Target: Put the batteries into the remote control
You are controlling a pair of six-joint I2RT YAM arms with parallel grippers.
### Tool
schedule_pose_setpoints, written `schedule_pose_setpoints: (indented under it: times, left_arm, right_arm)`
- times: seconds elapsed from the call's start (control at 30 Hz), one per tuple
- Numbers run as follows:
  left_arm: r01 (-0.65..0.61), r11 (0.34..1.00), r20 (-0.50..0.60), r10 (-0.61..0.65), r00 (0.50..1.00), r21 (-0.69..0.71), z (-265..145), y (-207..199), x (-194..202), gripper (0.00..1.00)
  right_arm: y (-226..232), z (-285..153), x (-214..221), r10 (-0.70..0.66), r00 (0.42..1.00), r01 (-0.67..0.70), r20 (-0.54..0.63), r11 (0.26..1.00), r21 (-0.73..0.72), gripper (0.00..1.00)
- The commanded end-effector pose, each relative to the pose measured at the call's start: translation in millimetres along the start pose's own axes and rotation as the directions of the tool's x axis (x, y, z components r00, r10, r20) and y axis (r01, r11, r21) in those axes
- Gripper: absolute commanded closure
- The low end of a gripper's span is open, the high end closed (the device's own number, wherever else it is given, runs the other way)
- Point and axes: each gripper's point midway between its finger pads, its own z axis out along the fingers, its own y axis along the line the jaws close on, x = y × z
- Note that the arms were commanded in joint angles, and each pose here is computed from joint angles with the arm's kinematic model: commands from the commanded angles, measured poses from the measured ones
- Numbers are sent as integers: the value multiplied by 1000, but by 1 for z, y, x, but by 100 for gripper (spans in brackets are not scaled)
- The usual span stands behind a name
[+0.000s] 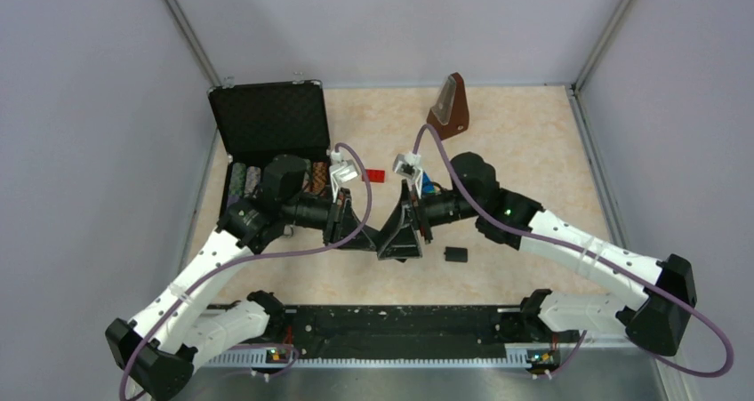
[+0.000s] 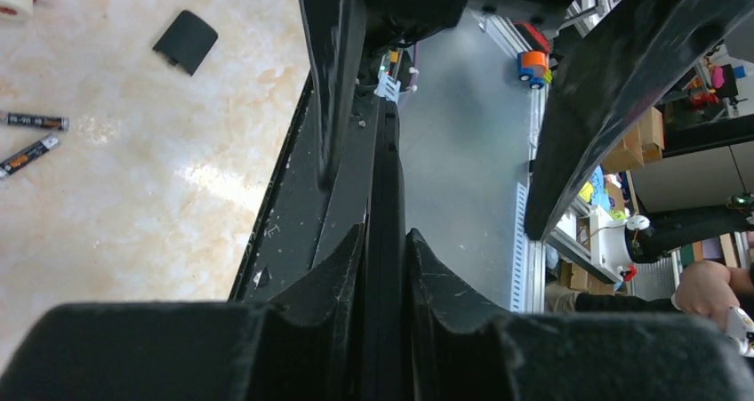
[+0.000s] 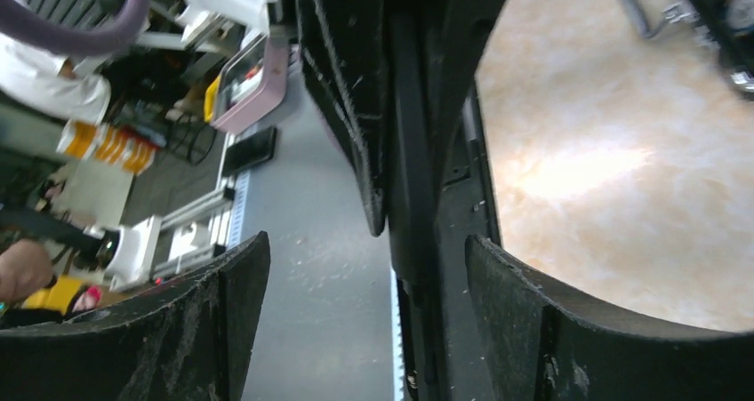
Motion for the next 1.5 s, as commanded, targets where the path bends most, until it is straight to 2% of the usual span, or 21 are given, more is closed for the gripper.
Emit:
schedule_pose_setpoints:
  times: [0.0, 0.1, 0.13, 0.27, 0.33, 0.43, 0.5, 0.67, 0.77, 0.83, 0.93, 1.07, 1.17, 1.2, 1.23, 1.27, 1.37, 1.4, 1.47]
  left_arm:
    - [-124, 990, 59, 120, 991, 71, -8, -27, -23, 100]
    - [-141, 987, 67, 136, 989, 78, -10, -32, -23, 100]
    - [-143, 986, 66, 137, 988, 82, -11, -33, -22, 100]
    - [-149, 986, 66, 144, 987, 81, -13, -34, -20, 100]
    - [-149, 986, 68, 144, 987, 74, -13, -34, -20, 100]
    - [-154, 986, 100, 147, 984, 63, -15, -38, -27, 70]
    - [-154, 987, 133, 147, 980, 44, -18, -42, -34, 52]
    - [-134, 988, 279, 149, 949, -70, -31, -46, -62, 48]
    - [-83, 986, 421, 137, 897, -146, -45, -48, -86, 46]
    - [-39, 985, 518, 122, 846, -168, -54, -48, -100, 46]
    - [7, 994, 627, 63, 777, -108, -60, -51, -115, 48]
    - [-3, 1000, 687, -16, 727, 26, -56, -59, -124, 57]
    - [5, 998, 672, -46, 739, 62, -49, -55, -121, 70]
    - [8, 998, 665, -45, 745, 59, -48, -53, -120, 78]
    - [13, 999, 660, -42, 750, 50, -46, -51, -120, 92]
    - [15, 999, 658, -36, 752, 38, -46, -49, -120, 100]
    - [49, 996, 673, 14, 739, -75, -49, -28, -118, 100]
    - [71, 989, 679, 34, 734, -126, -52, -19, -117, 100]
    - [154, 956, 693, 66, 718, -250, -61, 8, -113, 100]
  right_arm:
    - [22, 6, 16, -74, 992, 63, -100, 992, -107, 24]
    - [23, 7, 23, -69, 990, 56, -126, 993, -103, 30]
    - [22, 7, 24, -65, 990, 52, -129, 993, -101, 35]
    - [19, 8, 21, -53, 991, 44, -121, 996, -78, 72]
    - [19, 9, 18, -45, 993, 38, -107, 997, -73, 86]
    - [17, 11, 15, -25, 996, 20, -91, 998, -55, 99]
    - [12, 12, 12, -14, 997, 12, -73, 1000, -24, 100]
    - [-1, 18, -18, 29, 998, -32, 49, 996, 78, 100]
    - [5, 21, -48, 32, 984, -44, 173, 997, 64, 100]
    - [9, 23, -62, 51, 970, -61, 237, 997, 38, 100]
    - [16, 24, -78, 84, 949, -85, 303, 996, -10, 100]
    - [12, 30, -86, 136, 933, -135, 334, 990, -27, 100]
    - [9, 35, -85, 165, 931, -161, 325, 986, -39, 100]
    - [8, 37, -83, 175, 932, -171, 318, 984, -40, 100]
    - [6, 37, -82, 187, 931, -185, 315, 982, -35, 100]
    - [3, 37, -80, 194, 930, -198, 313, 980, -20, 92]
    - [-15, 31, -73, 212, 921, -244, 326, 968, 60, 40]
    - [-23, 26, -71, 217, 915, -261, 340, 961, 88, 30]
    - [-38, 13, -65, 241, 895, -311, 375, 940, 139, 21]
